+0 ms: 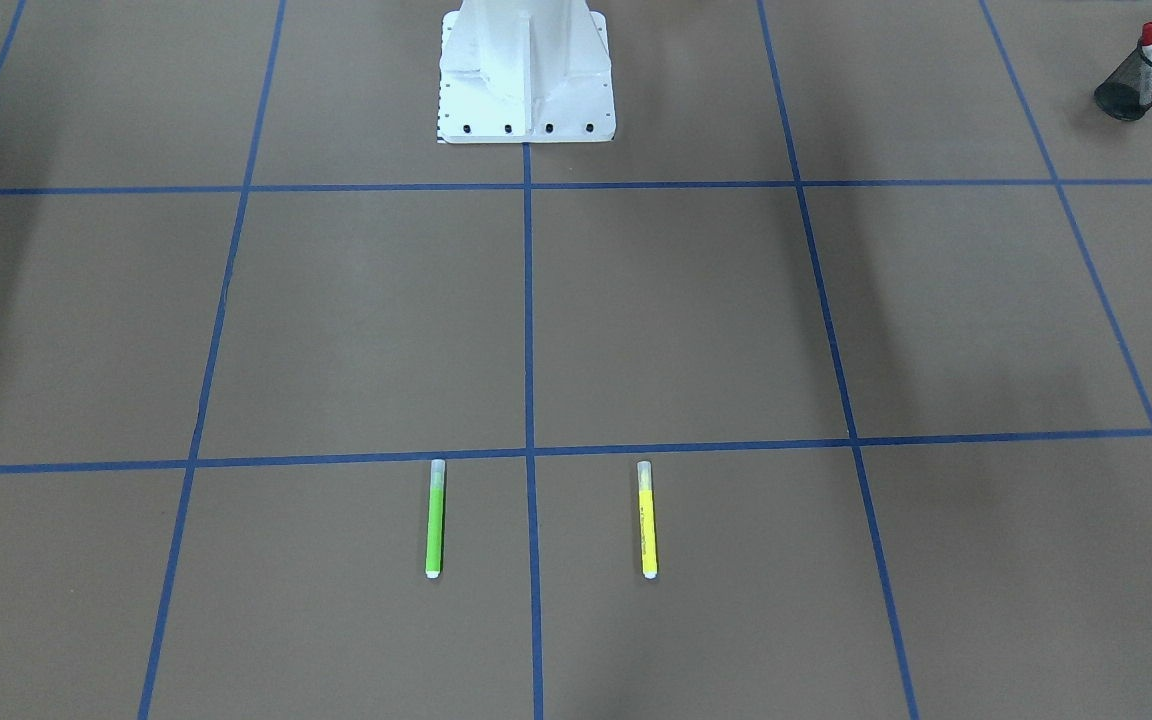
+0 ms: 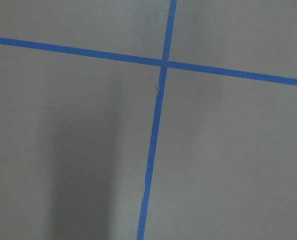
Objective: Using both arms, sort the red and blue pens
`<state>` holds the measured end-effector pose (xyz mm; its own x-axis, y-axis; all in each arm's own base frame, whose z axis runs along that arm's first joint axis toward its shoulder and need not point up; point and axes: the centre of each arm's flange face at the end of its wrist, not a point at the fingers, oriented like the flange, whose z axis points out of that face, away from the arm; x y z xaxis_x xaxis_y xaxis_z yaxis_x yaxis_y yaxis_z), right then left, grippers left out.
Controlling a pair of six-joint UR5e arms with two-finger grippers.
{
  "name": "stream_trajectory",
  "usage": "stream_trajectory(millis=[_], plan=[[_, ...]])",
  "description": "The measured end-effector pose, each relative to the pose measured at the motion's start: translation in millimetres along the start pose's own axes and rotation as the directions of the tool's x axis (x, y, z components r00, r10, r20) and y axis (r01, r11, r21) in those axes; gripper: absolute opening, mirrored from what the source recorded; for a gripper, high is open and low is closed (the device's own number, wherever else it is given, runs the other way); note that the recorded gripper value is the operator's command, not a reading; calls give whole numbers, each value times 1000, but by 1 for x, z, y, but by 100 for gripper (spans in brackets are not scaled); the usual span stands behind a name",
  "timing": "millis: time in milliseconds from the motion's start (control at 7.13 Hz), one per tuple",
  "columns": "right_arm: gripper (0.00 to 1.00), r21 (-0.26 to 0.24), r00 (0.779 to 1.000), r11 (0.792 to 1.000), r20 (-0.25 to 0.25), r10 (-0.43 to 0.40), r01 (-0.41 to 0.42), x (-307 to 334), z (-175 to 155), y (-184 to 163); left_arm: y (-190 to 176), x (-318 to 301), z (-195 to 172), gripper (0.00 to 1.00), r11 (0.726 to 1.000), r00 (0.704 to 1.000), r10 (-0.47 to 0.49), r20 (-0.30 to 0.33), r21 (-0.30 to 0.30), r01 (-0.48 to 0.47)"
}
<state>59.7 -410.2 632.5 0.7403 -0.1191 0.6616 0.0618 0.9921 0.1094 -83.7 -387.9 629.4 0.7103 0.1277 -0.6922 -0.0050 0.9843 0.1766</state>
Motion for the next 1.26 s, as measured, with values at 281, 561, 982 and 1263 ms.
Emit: stream_trajectory(millis=[281,561,982,1263], plan=[[100,-12,1000,1000,4,17,-17,5,5,3,-6,1,-1,100,1000,1000,0,1,5,0],[100,-15,1000,1000,6,27,-27,8,7,3,-5,-2,1,100,1000,1000,-1,2,0,1],[100,24,1000,1000,2,-7,7,8,2,1,-1,-5,4,100,1000,1000,-7,7,-8,7],[100,46,1000,999,-4,-18,18,10,-2,6,2,-5,5,100,1000,1000,-9,5,-12,9]])
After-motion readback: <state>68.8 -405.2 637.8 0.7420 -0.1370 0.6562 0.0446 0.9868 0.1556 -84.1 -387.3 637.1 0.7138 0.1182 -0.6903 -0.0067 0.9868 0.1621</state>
